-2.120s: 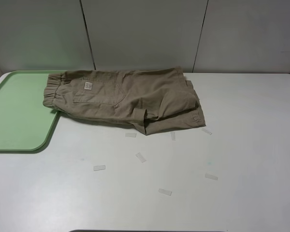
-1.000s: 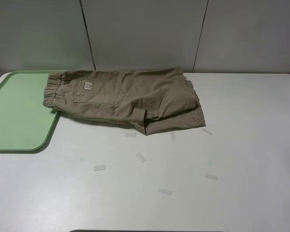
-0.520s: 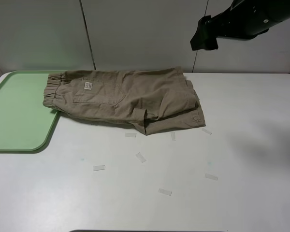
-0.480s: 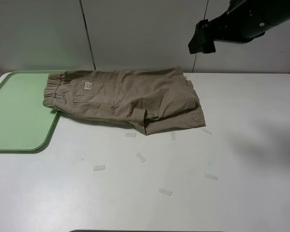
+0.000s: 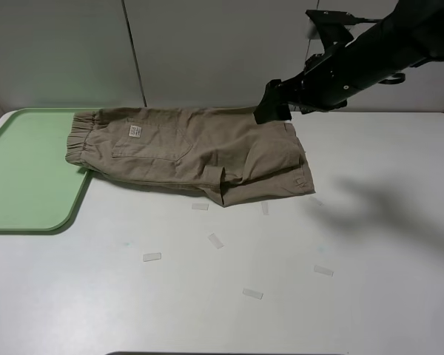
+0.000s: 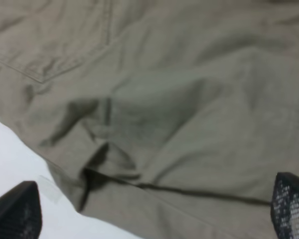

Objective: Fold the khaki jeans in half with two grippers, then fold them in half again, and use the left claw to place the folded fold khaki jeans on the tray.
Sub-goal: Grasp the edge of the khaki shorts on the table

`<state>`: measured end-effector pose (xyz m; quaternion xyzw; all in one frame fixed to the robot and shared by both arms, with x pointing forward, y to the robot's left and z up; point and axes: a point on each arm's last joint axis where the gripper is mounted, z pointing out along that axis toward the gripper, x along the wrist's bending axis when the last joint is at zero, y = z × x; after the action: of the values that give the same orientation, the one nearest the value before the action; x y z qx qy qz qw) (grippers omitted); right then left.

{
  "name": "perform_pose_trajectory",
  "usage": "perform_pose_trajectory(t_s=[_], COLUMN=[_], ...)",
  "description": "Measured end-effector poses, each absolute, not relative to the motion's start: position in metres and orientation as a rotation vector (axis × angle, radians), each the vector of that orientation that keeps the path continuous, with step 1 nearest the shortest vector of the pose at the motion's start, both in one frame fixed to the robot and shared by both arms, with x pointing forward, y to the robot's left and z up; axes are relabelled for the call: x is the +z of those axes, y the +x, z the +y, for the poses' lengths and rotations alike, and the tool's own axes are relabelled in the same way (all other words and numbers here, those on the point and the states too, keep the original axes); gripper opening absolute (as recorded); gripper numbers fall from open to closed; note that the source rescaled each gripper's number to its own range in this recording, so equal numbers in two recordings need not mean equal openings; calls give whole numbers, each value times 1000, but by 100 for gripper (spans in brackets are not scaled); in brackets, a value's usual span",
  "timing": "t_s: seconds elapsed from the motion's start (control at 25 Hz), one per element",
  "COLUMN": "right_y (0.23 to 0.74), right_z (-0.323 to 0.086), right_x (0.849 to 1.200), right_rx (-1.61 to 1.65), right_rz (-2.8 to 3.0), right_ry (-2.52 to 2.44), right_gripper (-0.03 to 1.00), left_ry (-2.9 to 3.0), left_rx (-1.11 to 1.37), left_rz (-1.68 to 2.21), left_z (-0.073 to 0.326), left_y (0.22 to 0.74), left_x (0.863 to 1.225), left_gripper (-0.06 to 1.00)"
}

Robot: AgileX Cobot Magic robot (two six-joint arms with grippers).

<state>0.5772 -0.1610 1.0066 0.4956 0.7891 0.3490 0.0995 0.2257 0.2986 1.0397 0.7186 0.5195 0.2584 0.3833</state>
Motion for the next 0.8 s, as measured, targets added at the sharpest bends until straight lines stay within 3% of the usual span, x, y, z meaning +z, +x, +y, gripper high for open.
perform_pose_trajectory(t_s=[0.4,0.8], right_y=[621,677], right_z=[-154,-165], right_x=[987,963], right_rx=[1166,1187], right_rz=[2393,2192], right_ry=[1494,1890], right_gripper=[99,99], left_ry=[1832,1832], left_rx=[659,659], left_rz=[1325,1325], left_z=[299,299], left_y=[226,226], left_x=[1040,1040], left_gripper=[100,100])
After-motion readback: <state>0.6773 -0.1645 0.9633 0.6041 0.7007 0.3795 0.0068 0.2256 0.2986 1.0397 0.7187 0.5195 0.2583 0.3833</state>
